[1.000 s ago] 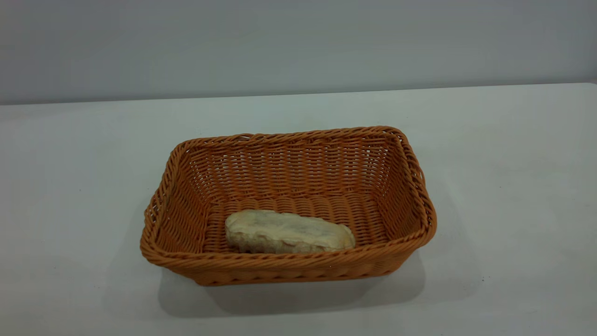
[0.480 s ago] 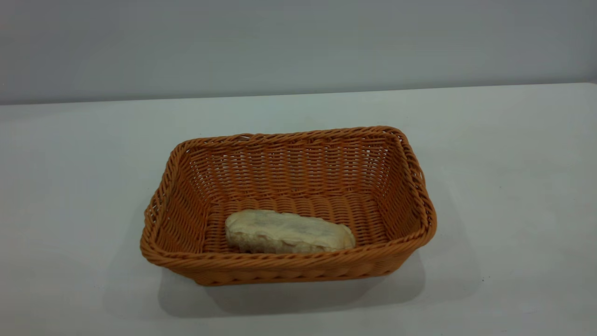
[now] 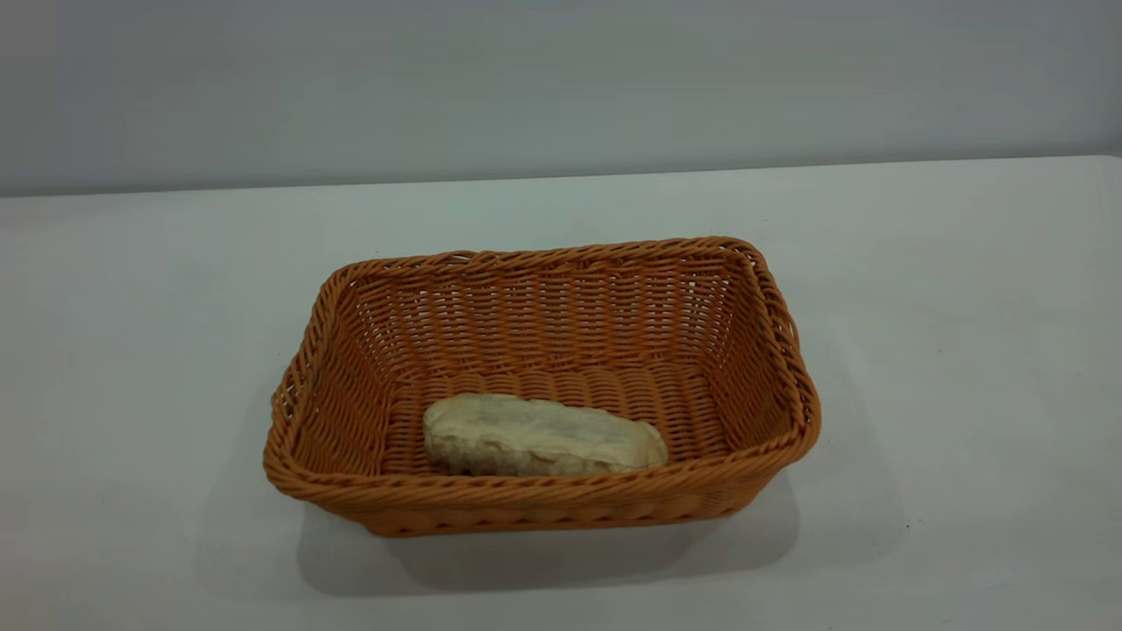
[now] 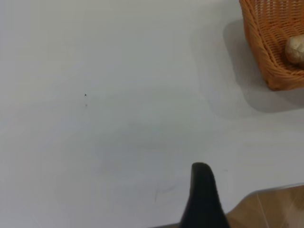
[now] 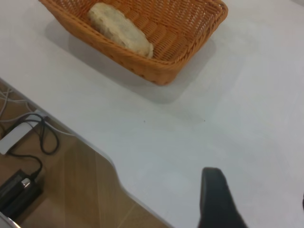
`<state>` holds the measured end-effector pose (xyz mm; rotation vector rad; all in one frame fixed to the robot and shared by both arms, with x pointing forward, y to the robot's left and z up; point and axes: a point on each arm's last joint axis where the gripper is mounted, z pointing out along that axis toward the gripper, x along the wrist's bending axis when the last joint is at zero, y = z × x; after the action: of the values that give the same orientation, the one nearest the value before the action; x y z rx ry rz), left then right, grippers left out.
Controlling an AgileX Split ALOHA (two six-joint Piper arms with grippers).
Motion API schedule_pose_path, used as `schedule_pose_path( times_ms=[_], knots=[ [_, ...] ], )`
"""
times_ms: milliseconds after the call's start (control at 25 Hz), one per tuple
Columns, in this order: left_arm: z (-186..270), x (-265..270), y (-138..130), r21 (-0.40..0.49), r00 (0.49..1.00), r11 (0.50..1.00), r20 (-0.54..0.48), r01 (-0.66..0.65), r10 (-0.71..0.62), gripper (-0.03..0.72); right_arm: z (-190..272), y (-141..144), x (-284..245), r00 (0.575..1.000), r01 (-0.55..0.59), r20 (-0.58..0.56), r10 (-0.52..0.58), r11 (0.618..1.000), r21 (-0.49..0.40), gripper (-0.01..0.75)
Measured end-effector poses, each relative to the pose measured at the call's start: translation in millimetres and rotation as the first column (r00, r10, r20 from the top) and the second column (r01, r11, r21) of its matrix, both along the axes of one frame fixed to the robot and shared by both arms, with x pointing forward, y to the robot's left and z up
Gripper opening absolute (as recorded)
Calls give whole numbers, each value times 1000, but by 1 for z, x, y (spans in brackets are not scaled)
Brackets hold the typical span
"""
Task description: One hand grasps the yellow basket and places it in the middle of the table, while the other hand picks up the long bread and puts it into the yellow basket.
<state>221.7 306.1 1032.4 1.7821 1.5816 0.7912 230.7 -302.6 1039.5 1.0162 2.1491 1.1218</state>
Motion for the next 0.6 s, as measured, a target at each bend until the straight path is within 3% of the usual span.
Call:
schedule_pose_path(
  times_ms=[280, 440, 600],
  knots=[
    [0, 0, 0, 0, 1000, 1000, 0, 0, 0, 594, 0, 0, 0, 1000, 23, 0, -23, 1000, 0, 467],
    [0, 0, 0, 0, 1000, 1000, 0, -16, 16, 594, 0, 1, 0, 986, 164, 0, -164, 986, -1, 467],
    [0, 0, -2, 0, 996, 996, 0, -92, 92, 594, 0, 3, 0, 943, 331, 0, -331, 943, -1, 467]
  ],
)
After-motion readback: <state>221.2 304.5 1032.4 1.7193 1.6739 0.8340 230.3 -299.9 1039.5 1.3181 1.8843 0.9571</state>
